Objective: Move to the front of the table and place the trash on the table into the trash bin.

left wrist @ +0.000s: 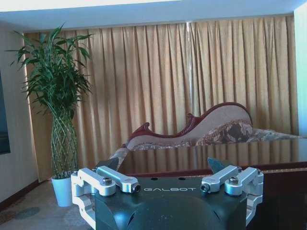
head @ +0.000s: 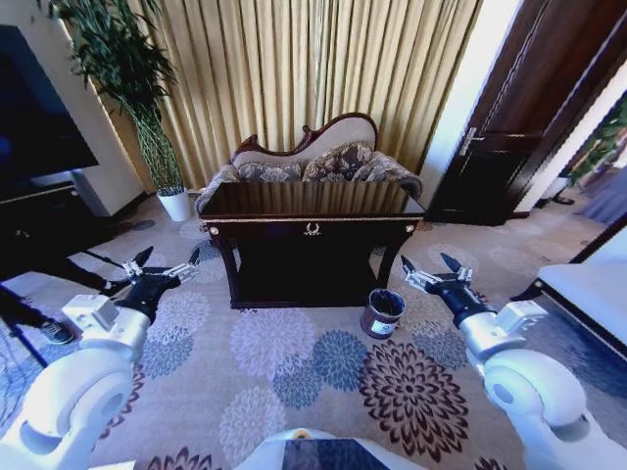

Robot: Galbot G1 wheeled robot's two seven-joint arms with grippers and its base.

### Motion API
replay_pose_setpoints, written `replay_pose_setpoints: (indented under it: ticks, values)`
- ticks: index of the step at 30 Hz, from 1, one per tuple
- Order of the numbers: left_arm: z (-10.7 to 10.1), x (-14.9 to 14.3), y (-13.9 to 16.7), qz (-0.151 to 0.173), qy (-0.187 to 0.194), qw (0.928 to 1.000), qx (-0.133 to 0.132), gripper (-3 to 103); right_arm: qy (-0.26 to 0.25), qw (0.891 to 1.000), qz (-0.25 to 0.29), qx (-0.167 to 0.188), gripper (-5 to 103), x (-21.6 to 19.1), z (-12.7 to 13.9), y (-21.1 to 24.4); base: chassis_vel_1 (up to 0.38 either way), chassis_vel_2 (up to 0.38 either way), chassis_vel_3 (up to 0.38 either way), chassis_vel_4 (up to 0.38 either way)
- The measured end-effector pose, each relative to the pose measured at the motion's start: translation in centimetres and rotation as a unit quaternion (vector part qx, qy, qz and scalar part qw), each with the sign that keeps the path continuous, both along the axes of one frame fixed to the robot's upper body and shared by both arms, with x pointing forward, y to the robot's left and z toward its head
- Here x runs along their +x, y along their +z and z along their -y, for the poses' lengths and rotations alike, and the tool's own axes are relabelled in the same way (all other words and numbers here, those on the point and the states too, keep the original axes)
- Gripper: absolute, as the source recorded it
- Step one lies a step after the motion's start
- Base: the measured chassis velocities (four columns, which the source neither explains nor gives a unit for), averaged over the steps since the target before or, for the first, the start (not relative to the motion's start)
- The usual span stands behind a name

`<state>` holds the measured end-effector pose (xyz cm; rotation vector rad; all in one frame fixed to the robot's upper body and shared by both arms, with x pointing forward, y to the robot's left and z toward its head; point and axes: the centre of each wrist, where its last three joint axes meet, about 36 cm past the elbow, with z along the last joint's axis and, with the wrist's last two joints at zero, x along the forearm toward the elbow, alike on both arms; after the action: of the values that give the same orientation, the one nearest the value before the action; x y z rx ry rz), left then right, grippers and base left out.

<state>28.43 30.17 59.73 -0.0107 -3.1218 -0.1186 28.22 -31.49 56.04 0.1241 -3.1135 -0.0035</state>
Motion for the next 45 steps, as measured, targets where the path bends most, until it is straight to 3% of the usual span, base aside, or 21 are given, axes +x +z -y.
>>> replay_pose_setpoints:
  ticks: [27,45]
  values:
    - [0.0,0.0,-0.1,0.006,-0.002,1.0,-0.005,100,-0.013,1.0,0.011,0.005,100,-0.4,0.0,-0.8,0.134,-0.147,-0.139,0.151]
    - [0.1,-0.7,-1.2,0.005,0.031,0.9993,-0.023,100,-0.055,0.998,0.021,0.003,100,-1.3,-0.2,-1.0,0.003,-0.002,-0.006,-0.001]
